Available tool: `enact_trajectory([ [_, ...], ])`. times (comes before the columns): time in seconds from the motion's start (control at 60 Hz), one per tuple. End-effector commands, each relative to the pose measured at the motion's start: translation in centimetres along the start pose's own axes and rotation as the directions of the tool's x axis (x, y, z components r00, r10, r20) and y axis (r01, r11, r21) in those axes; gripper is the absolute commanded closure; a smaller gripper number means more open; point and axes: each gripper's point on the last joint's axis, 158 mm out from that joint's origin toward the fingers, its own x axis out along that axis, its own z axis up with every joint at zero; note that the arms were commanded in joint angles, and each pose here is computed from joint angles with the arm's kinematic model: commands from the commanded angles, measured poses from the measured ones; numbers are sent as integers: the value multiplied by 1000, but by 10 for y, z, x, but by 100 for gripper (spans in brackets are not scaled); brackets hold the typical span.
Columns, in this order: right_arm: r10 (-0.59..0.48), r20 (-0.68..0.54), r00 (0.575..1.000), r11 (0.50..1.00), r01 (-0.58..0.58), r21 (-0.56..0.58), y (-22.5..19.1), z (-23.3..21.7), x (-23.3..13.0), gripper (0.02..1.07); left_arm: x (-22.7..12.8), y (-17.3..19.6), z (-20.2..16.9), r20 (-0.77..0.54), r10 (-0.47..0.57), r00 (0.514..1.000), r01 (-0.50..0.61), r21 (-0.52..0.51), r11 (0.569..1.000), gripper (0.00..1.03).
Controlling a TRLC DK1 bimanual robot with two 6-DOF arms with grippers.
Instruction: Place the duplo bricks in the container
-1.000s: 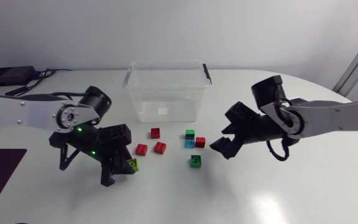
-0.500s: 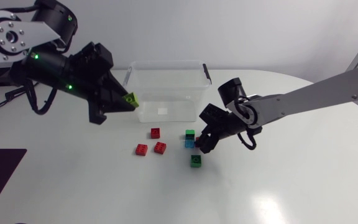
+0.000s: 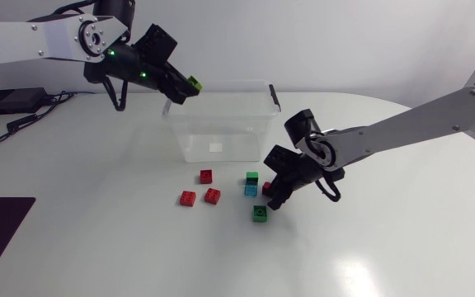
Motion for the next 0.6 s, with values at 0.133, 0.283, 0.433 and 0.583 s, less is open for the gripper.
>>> enact_trajectory([
  [0.133,-71,53,996,997,72,-12,-2,17,-64,85,33,43,-8,-24,108,994,-109,-88,990,25],
  [0.283,-118,114,986,993,118,4,-6,48,-111,85,20,48,-8,-25,154,988,-156,-126,980,3],
  [0.433,-149,171,974,989,147,24,-15,86,-144,85,-21,38,-6,-13,176,984,-176,-132,975,4],
  [0.583,-174,228,958,985,168,46,-31,126,-160,85,-59,-4,-17,-14,121,993,-122,-82,989,4],
])
